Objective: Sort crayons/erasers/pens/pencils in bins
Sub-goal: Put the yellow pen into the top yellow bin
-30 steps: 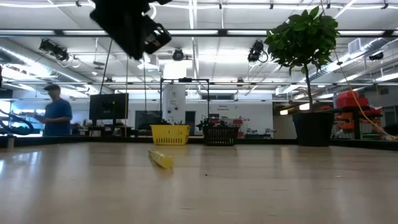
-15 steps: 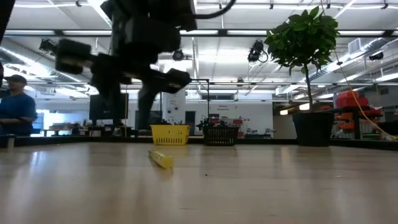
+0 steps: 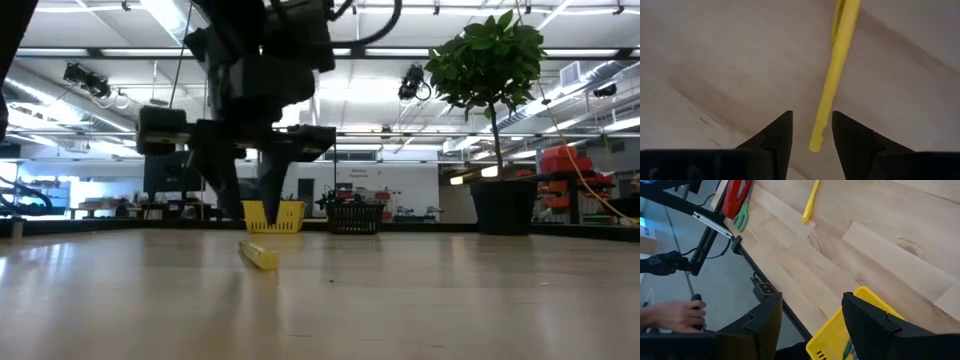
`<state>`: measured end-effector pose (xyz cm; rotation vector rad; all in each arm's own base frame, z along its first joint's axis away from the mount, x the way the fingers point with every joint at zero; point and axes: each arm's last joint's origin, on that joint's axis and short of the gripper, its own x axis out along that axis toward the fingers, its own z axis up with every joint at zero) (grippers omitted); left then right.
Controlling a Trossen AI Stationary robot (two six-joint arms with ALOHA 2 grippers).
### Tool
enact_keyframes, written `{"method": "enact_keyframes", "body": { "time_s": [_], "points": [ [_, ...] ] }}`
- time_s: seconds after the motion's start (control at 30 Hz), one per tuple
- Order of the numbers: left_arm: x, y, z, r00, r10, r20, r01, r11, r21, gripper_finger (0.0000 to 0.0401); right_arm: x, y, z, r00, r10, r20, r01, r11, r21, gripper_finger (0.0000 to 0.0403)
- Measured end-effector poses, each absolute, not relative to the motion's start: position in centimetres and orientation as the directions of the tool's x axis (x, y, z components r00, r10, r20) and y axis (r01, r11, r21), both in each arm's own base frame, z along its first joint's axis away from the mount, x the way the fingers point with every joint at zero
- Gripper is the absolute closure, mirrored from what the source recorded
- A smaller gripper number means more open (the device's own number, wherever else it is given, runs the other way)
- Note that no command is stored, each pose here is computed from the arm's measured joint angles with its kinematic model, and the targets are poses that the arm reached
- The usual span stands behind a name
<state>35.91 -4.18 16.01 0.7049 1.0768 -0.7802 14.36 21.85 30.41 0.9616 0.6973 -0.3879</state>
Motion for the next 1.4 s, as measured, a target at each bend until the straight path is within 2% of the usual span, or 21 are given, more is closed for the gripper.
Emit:
{"method": "enact_keyframes", "body": {
  "time_s": [0.2,0.4,0.57,0.8,0.9,1.03,1.13,1.23,1.4],
  "points": [
    [36.1,-3.4,14.5,0.228,-0.188,-0.955,0.824,0.56,0.087,0.0246,14.3,21.8,30.4,0.72,-0.001,-0.694,0.589,0.529,0.611,0.0191],
    [36.1,-3.8,13.6,0.195,-0.084,-0.977,0.826,0.552,0.117,0.0256,14.2,21.9,30.4,0.717,0.005,-0.697,0.59,0.528,0.611,0.0191],
    [35.9,-4.5,13.6,0.189,-0.061,-0.98,0.83,0.543,0.126,0.0288,14.2,21.9,30.4,0.717,0.003,-0.697,0.591,0.53,0.609,0.0191],
    [35.5,-5.8,13.6,0.165,-0.047,-0.985,0.828,0.549,0.112,0.037,14.2,21.9,30.4,0.716,0.001,-0.698,0.591,0.532,0.607,0.0191],
    [35.4,-6.1,13.5,0.163,-0.042,-0.986,0.823,0.556,0.112,0.0374,14.2,21.9,30.4,0.716,0.001,-0.698,0.591,0.532,0.607,0.0191],
    [35.3,-6.0,13.8,0.17,-0.033,-0.985,0.776,0.621,0.113,0.0372,14.2,21.9,30.4,0.716,0.001,-0.698,0.591,0.532,0.607,0.0191],
    [35.2,-5.2,14.9,0.139,-0.039,-0.99,0.678,0.732,0.066,0.0361,14.2,21.9,30.4,0.715,0.001,-0.699,0.589,0.537,0.604,0.0191],
    [35.6,-3.7,17.9,0.208,-0.052,-0.977,0.53,0.845,0.068,0.0371,14.2,21.9,30.4,0.713,0.002,-0.701,0.586,0.546,0.598,0.0191],
    [34.2,1.3,22.4,0.296,-0.033,-0.955,0.304,0.951,0.062,0.0382,14.1,22.0,30.4,0.714,0.01,-0.7,0.581,0.55,0.6,0.0191]
  ]
}}
